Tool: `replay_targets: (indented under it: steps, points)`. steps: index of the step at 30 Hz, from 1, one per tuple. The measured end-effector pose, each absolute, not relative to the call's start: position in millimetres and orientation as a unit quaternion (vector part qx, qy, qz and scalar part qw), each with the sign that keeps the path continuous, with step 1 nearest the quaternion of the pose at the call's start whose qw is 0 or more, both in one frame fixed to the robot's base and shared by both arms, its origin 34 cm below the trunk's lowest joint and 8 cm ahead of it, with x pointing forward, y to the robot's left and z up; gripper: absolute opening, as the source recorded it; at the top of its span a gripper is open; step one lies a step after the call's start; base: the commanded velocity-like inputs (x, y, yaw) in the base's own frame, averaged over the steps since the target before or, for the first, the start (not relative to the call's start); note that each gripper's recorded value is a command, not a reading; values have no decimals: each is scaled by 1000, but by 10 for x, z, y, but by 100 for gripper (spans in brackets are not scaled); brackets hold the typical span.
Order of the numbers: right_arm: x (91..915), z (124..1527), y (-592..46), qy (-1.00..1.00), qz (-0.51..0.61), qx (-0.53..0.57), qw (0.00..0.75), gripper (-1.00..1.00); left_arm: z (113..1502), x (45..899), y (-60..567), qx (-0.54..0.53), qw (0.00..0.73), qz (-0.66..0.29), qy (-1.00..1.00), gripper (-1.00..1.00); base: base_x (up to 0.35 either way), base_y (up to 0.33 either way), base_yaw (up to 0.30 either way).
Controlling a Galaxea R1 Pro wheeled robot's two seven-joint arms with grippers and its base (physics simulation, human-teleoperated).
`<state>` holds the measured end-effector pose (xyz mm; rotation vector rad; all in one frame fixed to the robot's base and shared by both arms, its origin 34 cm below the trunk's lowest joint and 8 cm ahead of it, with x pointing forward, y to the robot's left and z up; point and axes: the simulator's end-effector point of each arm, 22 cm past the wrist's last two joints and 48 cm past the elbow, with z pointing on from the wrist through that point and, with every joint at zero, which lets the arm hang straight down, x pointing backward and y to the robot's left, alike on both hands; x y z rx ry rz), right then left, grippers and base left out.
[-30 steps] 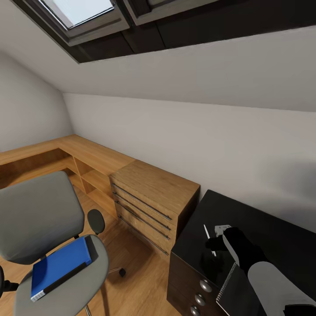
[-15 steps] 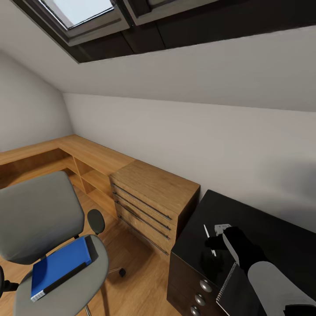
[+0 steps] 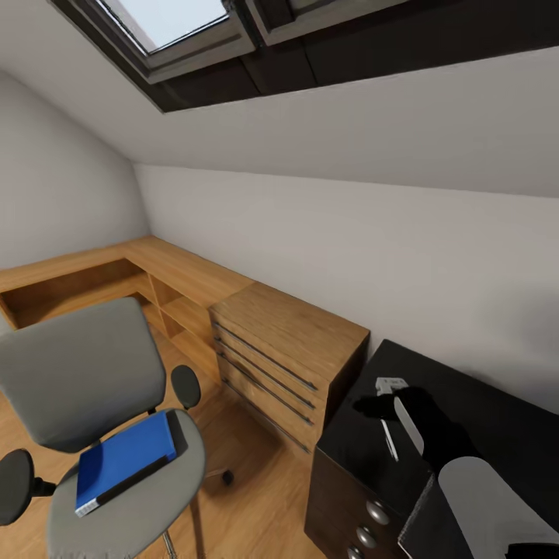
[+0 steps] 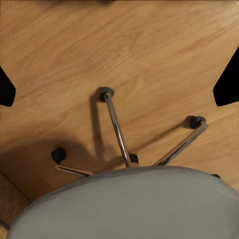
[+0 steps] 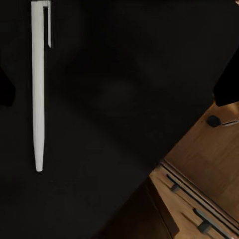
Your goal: In the bedroom, organize the workspace by keeping the computer under the desk, ensuring the monitor is on the desk, placing the keyboard on the desk next to the monitor, placing the mouse on the desk next to the keyboard, moving the folder from the swivel chair onto the desk next to the mouse, stacking the notebook on top of the folder with the pen on top of the notebook, and positioning the swivel chair next to the desk.
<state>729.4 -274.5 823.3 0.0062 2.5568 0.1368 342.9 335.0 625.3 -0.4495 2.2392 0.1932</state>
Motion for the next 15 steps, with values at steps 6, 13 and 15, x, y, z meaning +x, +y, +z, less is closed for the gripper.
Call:
replay_targets:
  steps: [6, 13, 15]
  points:
    - [7364, 8282, -2736, 951, 54, 3, 305, 100, 6254, 3432, 3349, -179, 412, 76, 890, 100, 0, 0, 276]
    - [7399, 8299, -2620, 948, 59, -1, 314, 100, 6254, 3430, 3348, -179, 412, 76, 890, 100, 0, 0, 279]
    - [7418, 8311, -2580, 946, 61, -2, 319, 100, 6254, 3431, 3348, -179, 412, 76, 890, 100, 0, 0, 279]
